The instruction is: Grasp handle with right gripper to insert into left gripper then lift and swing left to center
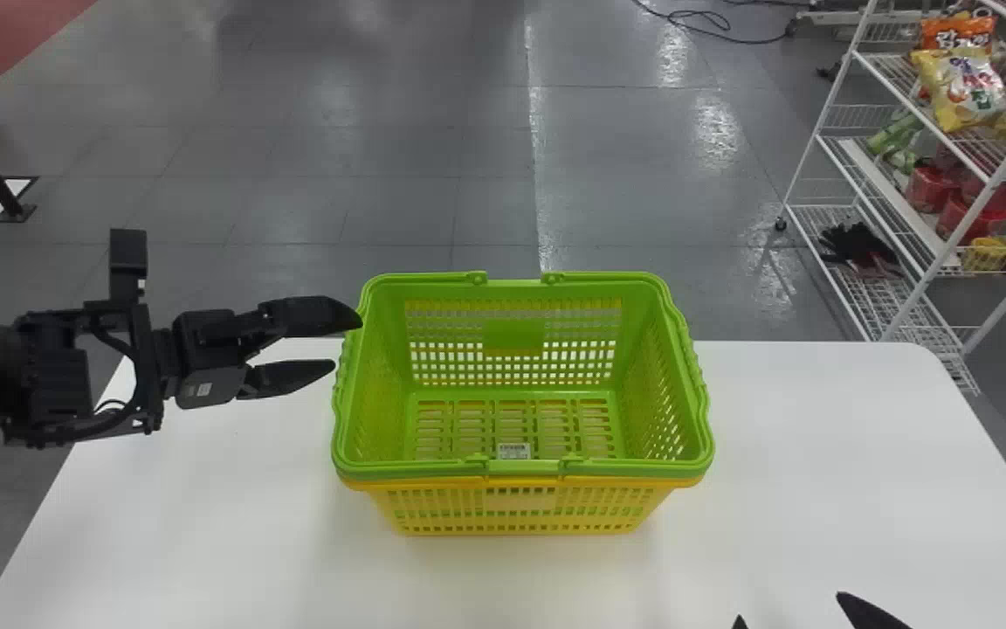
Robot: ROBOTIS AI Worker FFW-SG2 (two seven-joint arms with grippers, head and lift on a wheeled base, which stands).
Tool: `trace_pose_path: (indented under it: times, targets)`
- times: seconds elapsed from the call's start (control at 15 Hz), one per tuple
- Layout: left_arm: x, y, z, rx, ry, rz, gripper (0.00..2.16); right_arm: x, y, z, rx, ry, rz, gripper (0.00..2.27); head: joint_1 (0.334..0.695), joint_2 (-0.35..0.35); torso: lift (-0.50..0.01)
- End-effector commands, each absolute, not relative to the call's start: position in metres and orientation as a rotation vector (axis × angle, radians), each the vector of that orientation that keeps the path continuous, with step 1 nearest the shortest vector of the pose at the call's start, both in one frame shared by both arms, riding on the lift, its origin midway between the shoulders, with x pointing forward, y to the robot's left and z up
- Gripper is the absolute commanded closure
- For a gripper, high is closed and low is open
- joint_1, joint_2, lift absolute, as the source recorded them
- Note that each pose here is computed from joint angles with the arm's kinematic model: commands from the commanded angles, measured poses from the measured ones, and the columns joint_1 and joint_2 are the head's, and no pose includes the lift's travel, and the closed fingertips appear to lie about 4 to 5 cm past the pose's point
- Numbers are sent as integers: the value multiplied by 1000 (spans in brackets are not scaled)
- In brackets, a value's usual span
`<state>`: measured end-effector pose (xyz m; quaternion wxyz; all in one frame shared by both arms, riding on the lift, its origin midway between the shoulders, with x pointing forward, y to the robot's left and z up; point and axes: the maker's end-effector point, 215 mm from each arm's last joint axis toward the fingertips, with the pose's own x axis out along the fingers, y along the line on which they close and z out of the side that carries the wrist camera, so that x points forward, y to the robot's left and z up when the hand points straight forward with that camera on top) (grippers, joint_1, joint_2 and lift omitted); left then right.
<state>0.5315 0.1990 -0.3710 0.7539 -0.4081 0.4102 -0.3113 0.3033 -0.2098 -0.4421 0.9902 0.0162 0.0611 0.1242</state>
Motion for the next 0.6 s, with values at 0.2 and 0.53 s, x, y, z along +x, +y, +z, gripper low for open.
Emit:
trace_pose_path:
  times: [0.2, 0.53]
  targets:
    - [526, 187, -370, -900, 904, -707, 117, 302, -210, -442, 34, 122, 248, 76, 695, -25, -93]
    - [524, 182, -345, -876, 898, -749, 117, 302, -210, -442, 33, 123, 247, 76, 695, -36, -93]
